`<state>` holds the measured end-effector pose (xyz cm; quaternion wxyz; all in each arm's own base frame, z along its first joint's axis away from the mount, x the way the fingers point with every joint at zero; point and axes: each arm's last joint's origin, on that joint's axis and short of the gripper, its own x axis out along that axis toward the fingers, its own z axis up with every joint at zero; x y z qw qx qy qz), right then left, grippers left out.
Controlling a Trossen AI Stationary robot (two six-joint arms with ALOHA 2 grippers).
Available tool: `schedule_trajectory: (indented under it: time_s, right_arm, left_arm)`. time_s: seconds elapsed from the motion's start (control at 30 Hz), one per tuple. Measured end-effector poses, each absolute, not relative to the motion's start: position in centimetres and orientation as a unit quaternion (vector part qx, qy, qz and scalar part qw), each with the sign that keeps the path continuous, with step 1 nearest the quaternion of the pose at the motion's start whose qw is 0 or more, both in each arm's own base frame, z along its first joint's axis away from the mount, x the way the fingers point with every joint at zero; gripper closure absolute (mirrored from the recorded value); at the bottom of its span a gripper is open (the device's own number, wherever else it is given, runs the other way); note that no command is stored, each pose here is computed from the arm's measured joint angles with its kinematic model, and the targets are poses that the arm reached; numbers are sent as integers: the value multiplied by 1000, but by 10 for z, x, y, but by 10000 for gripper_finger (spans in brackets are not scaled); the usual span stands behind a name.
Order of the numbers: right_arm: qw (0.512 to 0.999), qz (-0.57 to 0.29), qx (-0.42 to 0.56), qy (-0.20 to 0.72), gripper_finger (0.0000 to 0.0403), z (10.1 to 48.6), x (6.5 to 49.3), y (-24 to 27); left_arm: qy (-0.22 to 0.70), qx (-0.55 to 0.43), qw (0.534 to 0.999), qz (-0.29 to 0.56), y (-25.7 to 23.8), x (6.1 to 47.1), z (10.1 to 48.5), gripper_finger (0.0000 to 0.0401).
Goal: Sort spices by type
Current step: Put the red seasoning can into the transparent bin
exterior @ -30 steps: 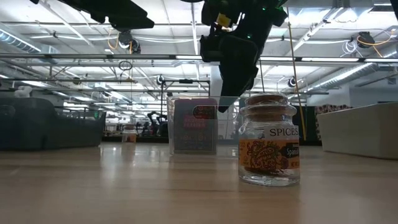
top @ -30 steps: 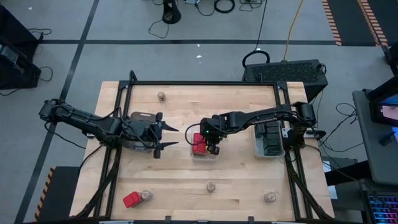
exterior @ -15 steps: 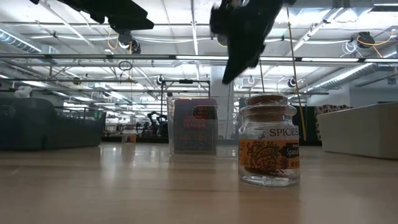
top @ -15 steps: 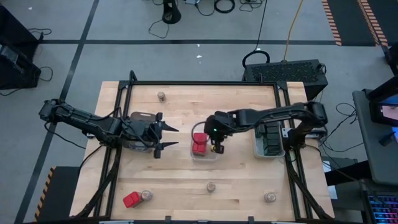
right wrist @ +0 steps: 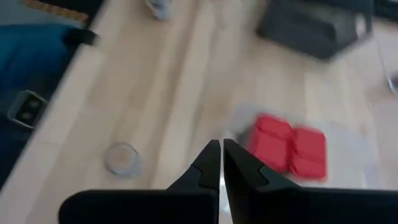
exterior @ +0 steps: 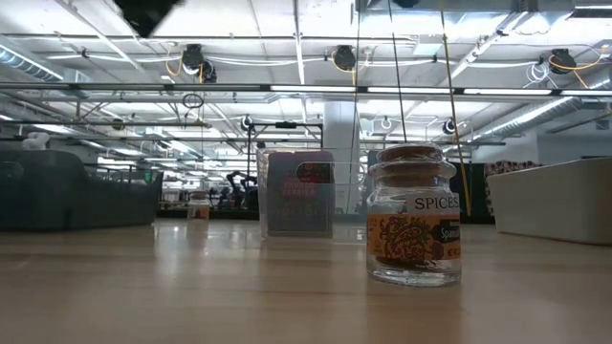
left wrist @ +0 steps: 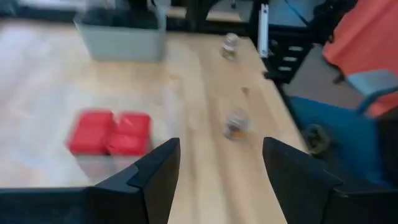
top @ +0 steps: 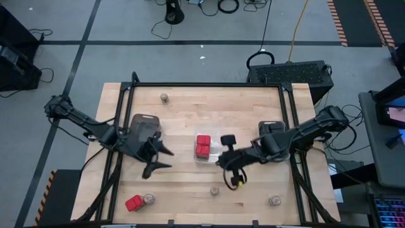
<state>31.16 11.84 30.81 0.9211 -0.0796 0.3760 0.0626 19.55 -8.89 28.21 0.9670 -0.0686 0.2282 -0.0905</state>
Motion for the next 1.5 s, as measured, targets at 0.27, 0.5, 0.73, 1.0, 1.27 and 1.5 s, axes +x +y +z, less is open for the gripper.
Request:
schedule_trajectory:
  time_s: [0.27, 0.5, 0.73, 1.0, 1.27, 1.5]
  right_arm:
    - [926, 82, -127, 347, 403, 303, 308, 137]
    - [933, 72, -114, 332, 403, 306, 313, 131]
    - [945, 75, -134, 289, 398, 305, 328, 129]
    - [942, 74, -147, 293, 344, 280, 350, 134]
    - [941, 71, -152, 295, 267, 273, 356, 132]
    - [940, 71, -152, 297, 228, 273, 356, 132]
  left_arm:
    - [294, -229, 923, -92, -130, 163, 324, 166]
    - [349, -245, 904, -45, -168, 155, 352, 166]
    - [521, -279, 804, 64, -208, 167, 308, 166]
    - [621, -331, 699, 126, -226, 161, 285, 166]
    - [648, -354, 660, 134, -229, 156, 286, 166]
    - [653, -335, 660, 157, -227, 155, 281, 166]
